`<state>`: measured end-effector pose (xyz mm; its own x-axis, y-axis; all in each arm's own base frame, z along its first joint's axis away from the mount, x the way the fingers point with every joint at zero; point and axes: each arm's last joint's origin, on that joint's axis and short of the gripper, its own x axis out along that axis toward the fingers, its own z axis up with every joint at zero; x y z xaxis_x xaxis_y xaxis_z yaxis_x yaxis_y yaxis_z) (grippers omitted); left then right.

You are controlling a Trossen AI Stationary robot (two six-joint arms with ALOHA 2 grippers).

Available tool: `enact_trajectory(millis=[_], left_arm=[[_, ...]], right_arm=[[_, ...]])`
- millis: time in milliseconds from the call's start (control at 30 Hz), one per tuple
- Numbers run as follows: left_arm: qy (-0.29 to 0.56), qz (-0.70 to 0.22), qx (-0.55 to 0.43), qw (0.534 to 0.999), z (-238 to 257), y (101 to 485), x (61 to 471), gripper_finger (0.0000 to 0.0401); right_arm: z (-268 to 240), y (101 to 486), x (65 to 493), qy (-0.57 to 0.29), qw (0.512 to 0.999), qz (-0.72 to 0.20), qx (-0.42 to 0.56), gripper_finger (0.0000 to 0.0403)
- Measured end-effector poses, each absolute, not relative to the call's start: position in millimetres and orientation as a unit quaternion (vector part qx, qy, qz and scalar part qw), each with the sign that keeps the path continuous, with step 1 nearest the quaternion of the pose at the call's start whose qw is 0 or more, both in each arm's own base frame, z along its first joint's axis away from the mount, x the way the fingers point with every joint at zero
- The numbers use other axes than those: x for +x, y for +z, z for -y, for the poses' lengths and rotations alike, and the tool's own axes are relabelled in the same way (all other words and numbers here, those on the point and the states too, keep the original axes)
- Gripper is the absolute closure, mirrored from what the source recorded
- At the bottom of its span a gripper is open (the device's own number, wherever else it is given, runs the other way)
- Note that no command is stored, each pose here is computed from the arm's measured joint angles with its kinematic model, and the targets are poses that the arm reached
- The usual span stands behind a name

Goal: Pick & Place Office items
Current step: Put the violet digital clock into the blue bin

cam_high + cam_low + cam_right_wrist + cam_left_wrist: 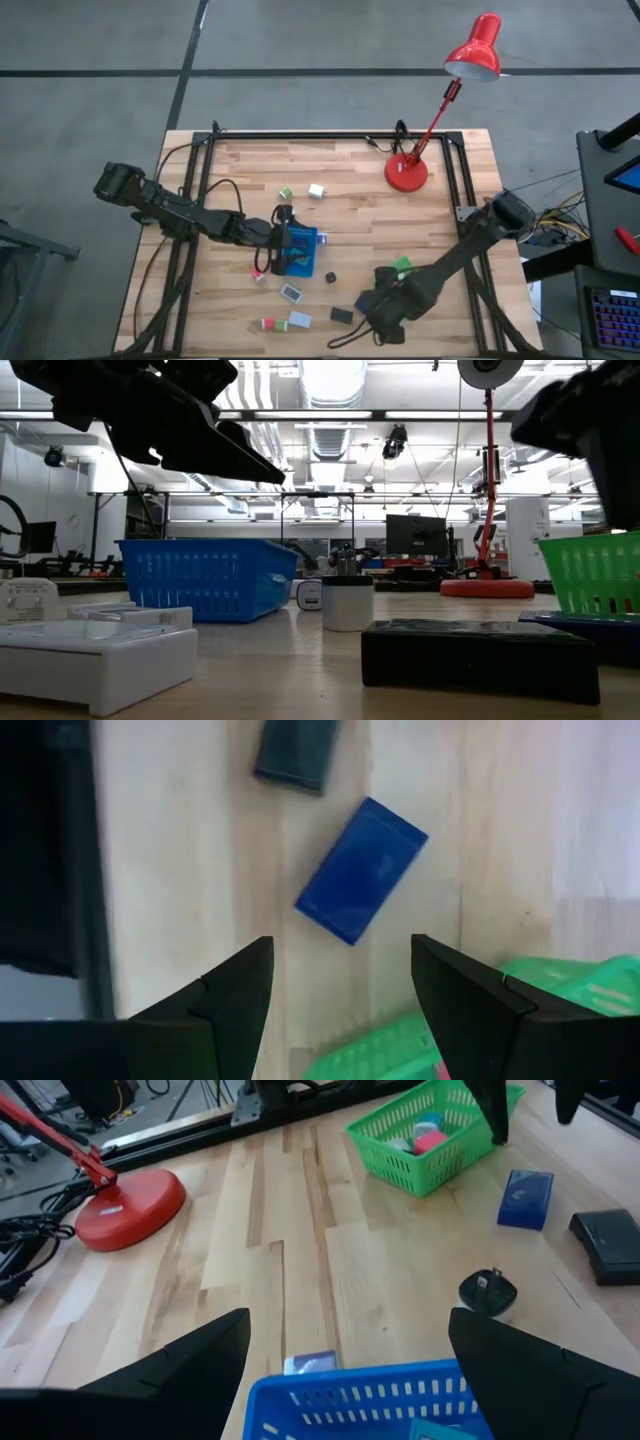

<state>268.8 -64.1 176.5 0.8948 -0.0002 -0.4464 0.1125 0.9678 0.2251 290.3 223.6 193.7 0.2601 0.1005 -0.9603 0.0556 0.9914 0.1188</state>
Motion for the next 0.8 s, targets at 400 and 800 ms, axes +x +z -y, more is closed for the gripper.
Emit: enact_trajectory(millis=[400, 800], left_arm=[[-0.034, -0.235, 0.125, 0.963, 64, 175, 268, 0.0055], [-0.044, -0.244, 0.124, 0.961, 65, 173, 267, 0.0055]], right_arm=[[-223, 186, 314, -0.035, 0.795, -0.598, 0.092, 0.0168], [-223, 187, 313, -0.051, 0.792, -0.596, 0.125, 0.0084]])
